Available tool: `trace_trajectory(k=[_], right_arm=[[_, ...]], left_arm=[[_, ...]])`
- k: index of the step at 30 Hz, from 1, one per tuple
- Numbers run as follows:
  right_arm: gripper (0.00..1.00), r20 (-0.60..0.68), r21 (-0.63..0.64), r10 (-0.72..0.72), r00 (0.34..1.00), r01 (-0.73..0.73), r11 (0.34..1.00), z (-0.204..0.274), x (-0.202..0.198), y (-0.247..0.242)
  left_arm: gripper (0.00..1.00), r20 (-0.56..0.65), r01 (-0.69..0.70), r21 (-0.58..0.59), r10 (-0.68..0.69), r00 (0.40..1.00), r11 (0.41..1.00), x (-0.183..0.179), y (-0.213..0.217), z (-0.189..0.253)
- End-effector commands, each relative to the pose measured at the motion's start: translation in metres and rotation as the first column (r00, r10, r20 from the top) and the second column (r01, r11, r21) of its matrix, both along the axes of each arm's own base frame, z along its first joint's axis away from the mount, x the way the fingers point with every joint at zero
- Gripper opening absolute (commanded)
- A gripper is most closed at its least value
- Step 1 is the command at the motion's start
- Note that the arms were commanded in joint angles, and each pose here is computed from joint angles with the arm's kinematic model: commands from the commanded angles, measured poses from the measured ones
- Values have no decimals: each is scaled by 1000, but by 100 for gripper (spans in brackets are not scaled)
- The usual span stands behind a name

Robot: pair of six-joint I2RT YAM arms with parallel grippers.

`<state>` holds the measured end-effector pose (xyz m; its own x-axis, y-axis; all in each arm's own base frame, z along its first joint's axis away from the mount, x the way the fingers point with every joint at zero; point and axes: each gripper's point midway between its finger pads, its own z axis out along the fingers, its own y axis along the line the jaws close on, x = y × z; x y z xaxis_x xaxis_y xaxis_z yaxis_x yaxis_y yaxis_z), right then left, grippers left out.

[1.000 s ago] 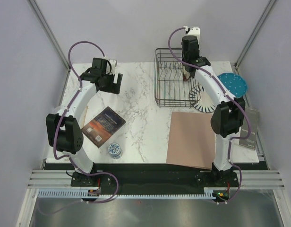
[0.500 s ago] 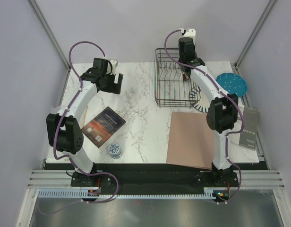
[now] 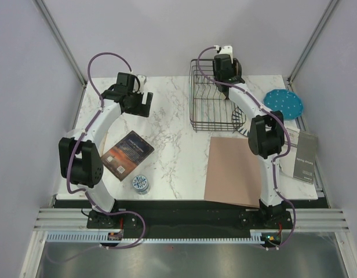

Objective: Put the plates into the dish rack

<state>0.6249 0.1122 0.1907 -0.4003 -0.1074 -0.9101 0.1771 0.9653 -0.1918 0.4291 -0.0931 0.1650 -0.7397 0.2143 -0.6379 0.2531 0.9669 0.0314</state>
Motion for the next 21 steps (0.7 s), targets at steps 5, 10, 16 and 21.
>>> trace_trajectory(k=[5, 10, 16, 21], right_arm=[[77, 250, 69, 12, 968, -30, 997, 129, -22, -7], [82, 267, 166, 20, 963, -67, 984, 167, -68, -59], [84, -17, 331, -60, 998, 62, 942, 93, -138, -176], [72, -231, 605, -84, 969, 211, 768, -14, -191, -210]], left_arm=[[100, -9, -120, 34, 120, 993, 992, 11, 11, -17], [100, -53, -90, -43, 87, 995, 995, 5, 1, -20], [100, -88, -48, -121, 37, 995, 992, 9, -17, -21], [100, -121, -32, -165, 12, 993, 986, 11, -28, -25]])
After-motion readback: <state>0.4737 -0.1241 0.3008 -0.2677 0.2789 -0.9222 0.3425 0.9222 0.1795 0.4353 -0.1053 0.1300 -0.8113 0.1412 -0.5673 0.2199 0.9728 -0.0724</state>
